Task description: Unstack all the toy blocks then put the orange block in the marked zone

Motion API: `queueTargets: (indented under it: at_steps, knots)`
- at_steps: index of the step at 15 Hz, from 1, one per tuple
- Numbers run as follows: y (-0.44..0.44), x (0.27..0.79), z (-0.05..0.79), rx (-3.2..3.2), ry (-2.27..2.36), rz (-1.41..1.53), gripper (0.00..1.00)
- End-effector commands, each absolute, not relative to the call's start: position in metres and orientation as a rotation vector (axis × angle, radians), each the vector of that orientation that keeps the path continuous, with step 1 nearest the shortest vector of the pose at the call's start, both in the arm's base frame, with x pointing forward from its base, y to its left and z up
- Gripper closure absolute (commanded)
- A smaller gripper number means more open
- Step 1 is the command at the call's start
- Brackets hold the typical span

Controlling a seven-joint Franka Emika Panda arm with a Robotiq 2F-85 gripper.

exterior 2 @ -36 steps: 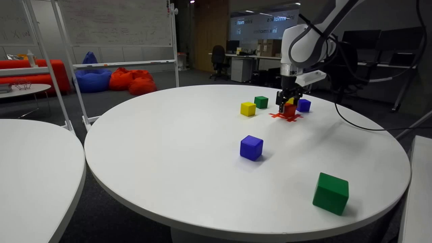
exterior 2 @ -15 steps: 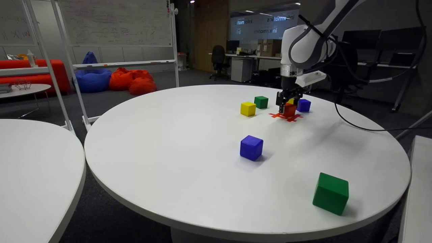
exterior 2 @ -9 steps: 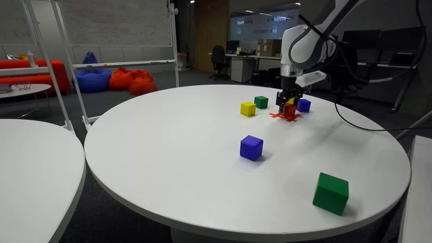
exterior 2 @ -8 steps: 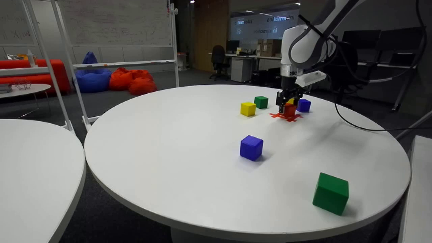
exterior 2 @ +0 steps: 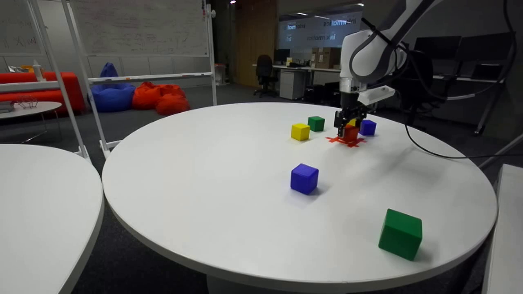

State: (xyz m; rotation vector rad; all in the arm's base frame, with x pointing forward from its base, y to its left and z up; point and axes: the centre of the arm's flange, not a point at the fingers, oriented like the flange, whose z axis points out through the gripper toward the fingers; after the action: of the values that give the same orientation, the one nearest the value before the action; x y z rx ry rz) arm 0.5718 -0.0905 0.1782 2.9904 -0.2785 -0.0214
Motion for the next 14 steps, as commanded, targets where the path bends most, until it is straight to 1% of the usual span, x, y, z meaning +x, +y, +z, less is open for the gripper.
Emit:
queueTargets:
  at_steps: [1, 14]
  knots:
    - [-0.092, 0.571, 0.178, 2.969, -0.282, -0.028, 0.00]
    - [-0.063, 0.531, 0.185, 2.902, -0.225, 0.199, 0.00]
